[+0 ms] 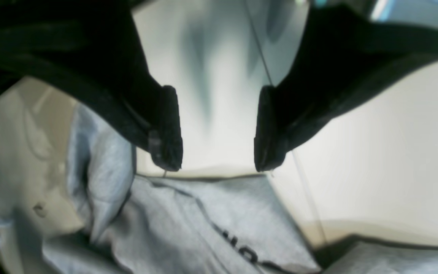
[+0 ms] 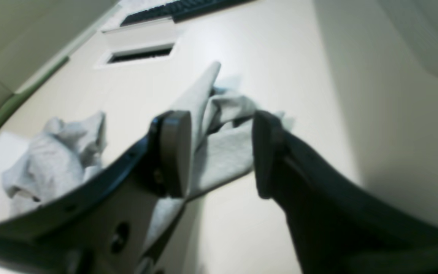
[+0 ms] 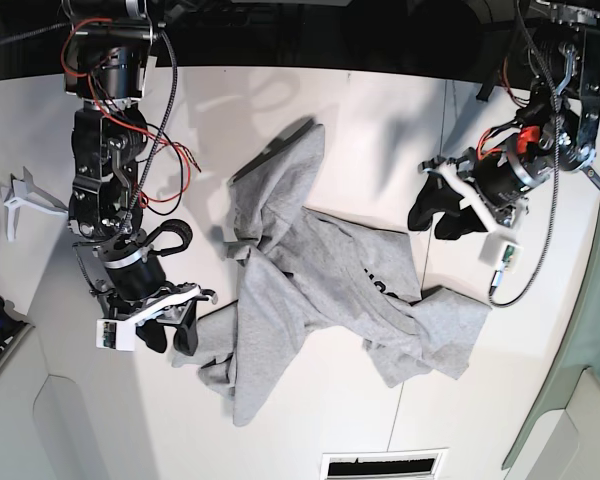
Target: Layout the t-shirt on the table in an organized manner, then fold the t-shirt properly
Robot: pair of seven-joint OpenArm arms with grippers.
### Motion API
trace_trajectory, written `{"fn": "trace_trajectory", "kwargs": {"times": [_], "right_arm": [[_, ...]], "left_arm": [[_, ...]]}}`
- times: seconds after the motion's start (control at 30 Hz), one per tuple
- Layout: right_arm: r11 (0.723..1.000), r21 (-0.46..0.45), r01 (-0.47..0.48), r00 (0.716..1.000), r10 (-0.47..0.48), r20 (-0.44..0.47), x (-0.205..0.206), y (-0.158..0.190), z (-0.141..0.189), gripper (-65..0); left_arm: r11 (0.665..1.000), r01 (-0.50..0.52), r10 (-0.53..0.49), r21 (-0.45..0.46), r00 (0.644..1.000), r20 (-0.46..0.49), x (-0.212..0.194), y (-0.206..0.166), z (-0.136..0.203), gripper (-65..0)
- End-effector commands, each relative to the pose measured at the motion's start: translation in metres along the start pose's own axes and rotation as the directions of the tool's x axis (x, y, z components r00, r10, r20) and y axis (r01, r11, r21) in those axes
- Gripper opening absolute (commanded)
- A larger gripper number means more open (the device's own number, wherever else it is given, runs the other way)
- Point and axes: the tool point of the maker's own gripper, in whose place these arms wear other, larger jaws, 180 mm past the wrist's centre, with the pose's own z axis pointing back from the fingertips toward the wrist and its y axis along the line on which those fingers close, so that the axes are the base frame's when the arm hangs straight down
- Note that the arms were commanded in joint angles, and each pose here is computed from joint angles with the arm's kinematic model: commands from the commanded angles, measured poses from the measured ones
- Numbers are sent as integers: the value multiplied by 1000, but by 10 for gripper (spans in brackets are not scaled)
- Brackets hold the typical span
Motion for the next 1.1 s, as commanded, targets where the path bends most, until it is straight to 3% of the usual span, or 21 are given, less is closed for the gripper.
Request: {"fn": "trace_trajectory", "kwargs": {"times": [0.0, 0.17, 0.3, 0.47, 0.8, 1.07], "right_arm": [[1000, 14, 11, 1000, -11, 24, 11, 3, -11, -385], [986, 135, 100, 987, -82, -137, -48, 26, -30, -385], [976, 155, 155, 985, -140, -105, -62, 37, -29, -385], [974, 159, 160, 982, -142, -122, -71, 43, -27, -385], [974, 159, 159, 983, -141, -121, -70, 43, -27, -385], [974, 159, 160, 982, -141, -122, -71, 43, -27, -385]], "left_arm": [[1000, -16, 17, -12, 999, 48, 17, 0, -8, -312], [994, -108, 107, 5, 994, 34, 23, 15, -52, -312], [990, -141, 141, -1, 988, 64, 46, 21, -72, -312], [986, -165, 163, 9, 983, 82, 61, 28, -91, -312], [968, -251, 248, 32, 966, 73, 48, 44, -109, -312], [955, -295, 296, -18, 954, 52, 43, 21, -121, -312]]}}
